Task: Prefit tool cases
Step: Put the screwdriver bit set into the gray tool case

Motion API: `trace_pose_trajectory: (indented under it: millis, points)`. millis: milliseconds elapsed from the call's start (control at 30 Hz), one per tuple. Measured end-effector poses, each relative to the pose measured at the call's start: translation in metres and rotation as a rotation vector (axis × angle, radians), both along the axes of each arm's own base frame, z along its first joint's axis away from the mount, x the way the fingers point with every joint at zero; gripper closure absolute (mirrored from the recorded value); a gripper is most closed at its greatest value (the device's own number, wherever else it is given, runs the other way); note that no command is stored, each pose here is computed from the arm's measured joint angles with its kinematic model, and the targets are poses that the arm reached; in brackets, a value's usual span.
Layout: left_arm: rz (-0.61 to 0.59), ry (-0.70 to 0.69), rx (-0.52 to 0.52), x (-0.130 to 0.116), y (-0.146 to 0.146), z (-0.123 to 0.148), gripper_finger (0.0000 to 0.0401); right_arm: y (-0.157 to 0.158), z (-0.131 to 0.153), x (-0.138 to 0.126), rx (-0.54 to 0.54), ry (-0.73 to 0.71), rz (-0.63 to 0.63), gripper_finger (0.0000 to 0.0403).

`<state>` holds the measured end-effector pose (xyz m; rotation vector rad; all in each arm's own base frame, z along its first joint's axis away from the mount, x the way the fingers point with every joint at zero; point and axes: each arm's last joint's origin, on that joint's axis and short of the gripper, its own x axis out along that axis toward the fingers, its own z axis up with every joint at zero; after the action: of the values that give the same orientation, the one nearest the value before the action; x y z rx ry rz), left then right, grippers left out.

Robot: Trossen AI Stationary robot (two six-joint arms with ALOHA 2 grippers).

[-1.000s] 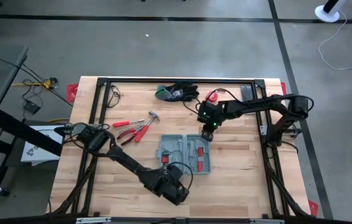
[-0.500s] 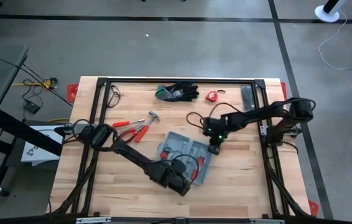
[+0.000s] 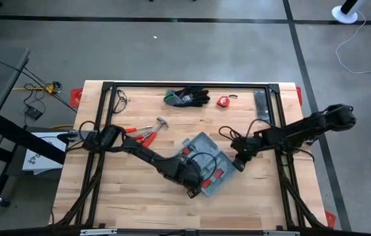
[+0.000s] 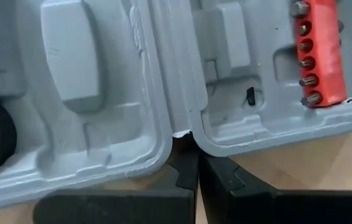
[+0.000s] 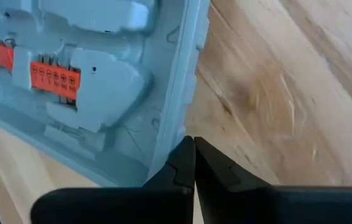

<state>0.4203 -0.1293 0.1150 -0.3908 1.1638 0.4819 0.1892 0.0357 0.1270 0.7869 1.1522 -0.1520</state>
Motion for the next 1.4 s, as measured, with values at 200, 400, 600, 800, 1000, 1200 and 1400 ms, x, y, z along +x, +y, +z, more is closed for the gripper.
trace_pose_trajectory:
  millis: [200,400,600,800,1000,1200,1400]
  points:
    - [-0.076,0.000,-0.037,0.011,0.029,0.001,0.0401,0.013,0.001,-0.009,0.005,0.012,-0.022,0.0403]
    - [-0.125,-0.007,-0.038,0.016,0.051,0.007,0.0401,0.023,0.001,-0.014,0.026,0.049,-0.024,0.0403]
    - [-0.101,-0.013,0.058,0.018,0.078,0.016,0.0401,0.033,-0.002,-0.020,0.029,0.067,-0.069,0.0403]
    - [-0.058,-0.005,0.152,0.018,0.098,0.020,0.0400,0.041,-0.001,-0.021,0.032,0.038,-0.122,0.0403]
    - [-0.061,-0.014,0.112,0.017,0.090,0.021,0.0400,0.044,0.003,-0.027,0.015,0.044,-0.148,0.0403]
    - [-0.086,-0.030,0.063,0.016,0.070,0.022,0.0401,0.044,0.010,-0.043,-0.031,0.065,-0.212,0.0403]
    - [-0.075,-0.003,0.063,0.004,0.057,0.040,0.0401,0.042,0.033,-0.047,-0.005,-0.144,-0.300,0.0403]
